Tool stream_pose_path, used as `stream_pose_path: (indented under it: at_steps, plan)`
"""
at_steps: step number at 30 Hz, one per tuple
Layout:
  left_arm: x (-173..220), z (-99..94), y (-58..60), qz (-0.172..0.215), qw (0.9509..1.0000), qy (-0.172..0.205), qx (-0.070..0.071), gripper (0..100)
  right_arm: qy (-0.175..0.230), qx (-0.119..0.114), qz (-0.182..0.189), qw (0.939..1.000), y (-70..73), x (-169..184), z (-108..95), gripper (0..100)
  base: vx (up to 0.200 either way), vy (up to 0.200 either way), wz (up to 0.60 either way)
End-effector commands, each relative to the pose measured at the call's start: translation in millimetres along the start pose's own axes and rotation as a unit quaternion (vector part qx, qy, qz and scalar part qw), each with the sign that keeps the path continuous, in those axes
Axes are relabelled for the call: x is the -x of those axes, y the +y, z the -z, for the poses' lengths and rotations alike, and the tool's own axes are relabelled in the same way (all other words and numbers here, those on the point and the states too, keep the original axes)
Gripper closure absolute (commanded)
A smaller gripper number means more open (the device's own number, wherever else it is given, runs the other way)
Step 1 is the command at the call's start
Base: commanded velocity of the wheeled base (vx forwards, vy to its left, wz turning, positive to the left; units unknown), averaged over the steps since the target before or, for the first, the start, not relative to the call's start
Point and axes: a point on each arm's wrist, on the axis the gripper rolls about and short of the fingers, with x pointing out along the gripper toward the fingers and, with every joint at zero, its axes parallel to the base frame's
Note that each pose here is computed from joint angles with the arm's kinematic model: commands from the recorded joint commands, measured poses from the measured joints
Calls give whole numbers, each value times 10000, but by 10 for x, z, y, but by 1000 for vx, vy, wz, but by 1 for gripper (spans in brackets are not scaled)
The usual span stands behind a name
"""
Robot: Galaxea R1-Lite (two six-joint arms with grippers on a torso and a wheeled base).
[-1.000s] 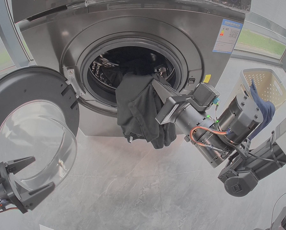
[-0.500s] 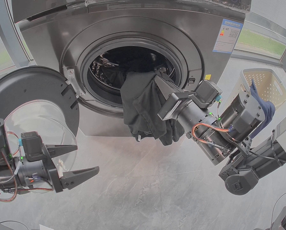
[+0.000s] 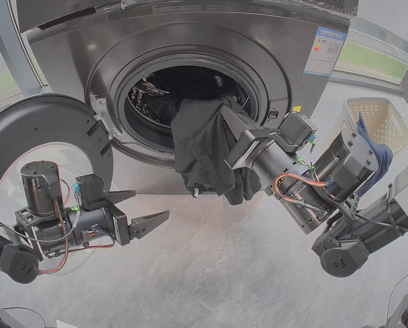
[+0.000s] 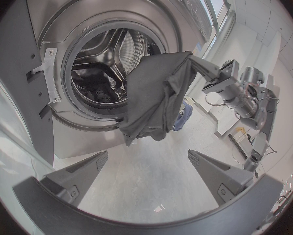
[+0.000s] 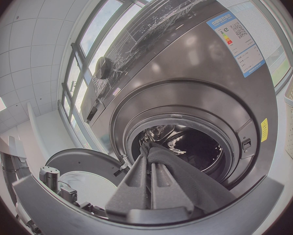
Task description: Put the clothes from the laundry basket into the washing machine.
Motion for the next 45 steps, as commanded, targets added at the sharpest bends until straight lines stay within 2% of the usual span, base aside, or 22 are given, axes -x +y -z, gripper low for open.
stream_pose_path:
  at_steps: [1, 5, 9, 12, 32, 38, 45]
  plan:
    - [-224, 181, 90, -114, 9995, 282, 121, 0, -8, -5, -5, 10000, 7, -6, 2, 100, 0, 0, 0]
    - [-421, 268, 165, -143, 9990, 382, 186, 0, -20, -11, -15, 10000, 14, -8, -1, 100, 0, 0, 0]
    - [-556, 240, 211, -206, 9987, 297, 346, 0, -21, -22, -37, 10000, 31, -7, -5, 100, 0, 0, 0]
    - [-646, 234, 213, -161, 9987, 245, 406, 0, -4, -22, -40, 10000, 34, -4, 5, 100, 0, 0, 0]
    - [-1225, 345, 401, -232, 9991, 59, 361, 0, 44, -46, -93, 9999, 76, 17, 28, 100, 0, 0, 0]
    - [-1373, 347, 472, -272, 9988, -190, 351, 0, 52, -59, -119, 9999, 97, 24, 30, 100, 0, 0, 0]
    - [-1450, 357, 516, -356, 9984, -287, 329, 0, 60, -61, -117, 9999, 101, 24, 37, 100, 0, 0, 0]
